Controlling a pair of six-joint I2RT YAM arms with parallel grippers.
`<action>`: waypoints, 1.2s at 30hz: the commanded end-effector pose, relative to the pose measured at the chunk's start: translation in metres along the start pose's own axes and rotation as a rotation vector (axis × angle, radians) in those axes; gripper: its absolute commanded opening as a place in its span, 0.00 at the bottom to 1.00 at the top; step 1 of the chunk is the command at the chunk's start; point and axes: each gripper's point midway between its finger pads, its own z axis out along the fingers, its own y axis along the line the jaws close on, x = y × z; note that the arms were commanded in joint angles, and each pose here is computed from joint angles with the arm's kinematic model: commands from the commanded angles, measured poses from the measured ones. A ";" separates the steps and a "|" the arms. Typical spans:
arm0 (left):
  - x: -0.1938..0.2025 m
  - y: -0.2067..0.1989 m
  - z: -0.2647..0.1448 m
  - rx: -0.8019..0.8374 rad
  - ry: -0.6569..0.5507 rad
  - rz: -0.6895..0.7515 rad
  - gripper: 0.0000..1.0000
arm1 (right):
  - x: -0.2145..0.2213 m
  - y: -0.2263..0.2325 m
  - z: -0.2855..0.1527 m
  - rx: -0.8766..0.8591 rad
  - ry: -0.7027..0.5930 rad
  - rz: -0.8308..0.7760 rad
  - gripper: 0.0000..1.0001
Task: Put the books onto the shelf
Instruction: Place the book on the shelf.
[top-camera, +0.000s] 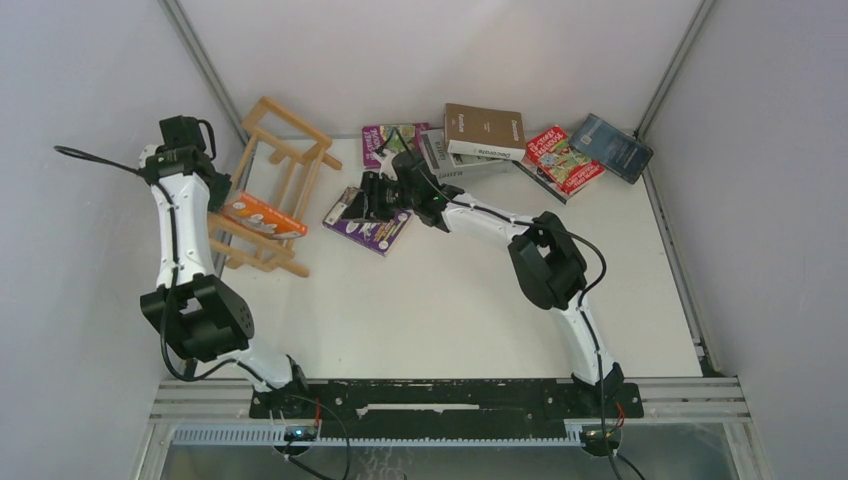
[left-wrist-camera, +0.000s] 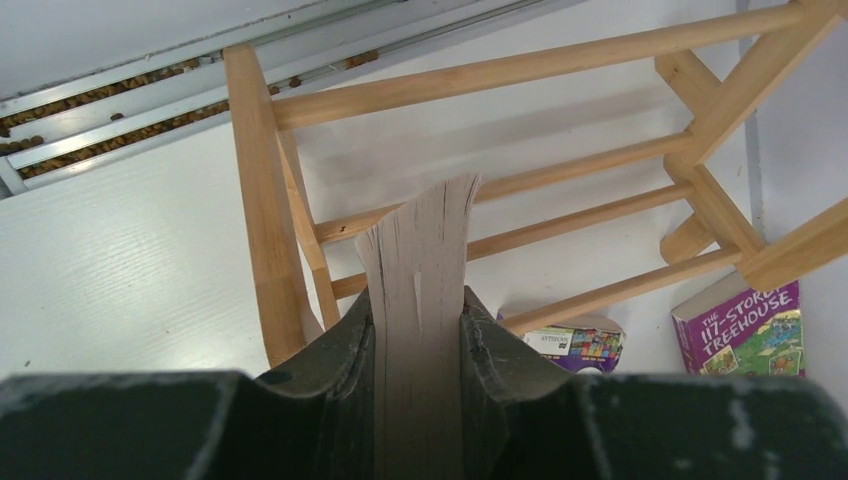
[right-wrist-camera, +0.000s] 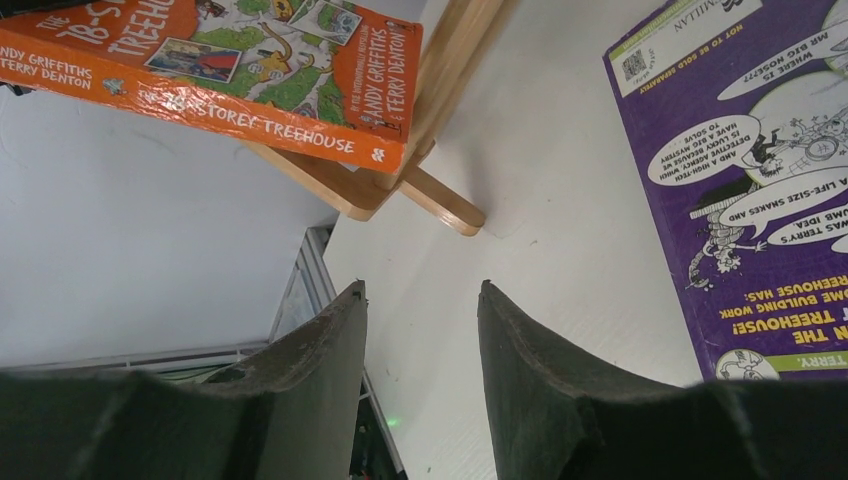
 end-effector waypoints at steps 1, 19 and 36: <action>-0.016 0.001 -0.003 0.023 -0.050 -0.041 0.00 | -0.014 0.023 0.000 -0.040 -0.037 -0.065 0.52; -0.014 0.018 -0.003 0.005 -0.040 -0.110 0.55 | -0.006 0.013 -0.011 -0.030 -0.025 -0.056 0.52; -0.031 0.009 -0.049 0.122 -0.115 -0.216 0.58 | -0.007 0.020 -0.030 -0.020 -0.026 -0.072 0.52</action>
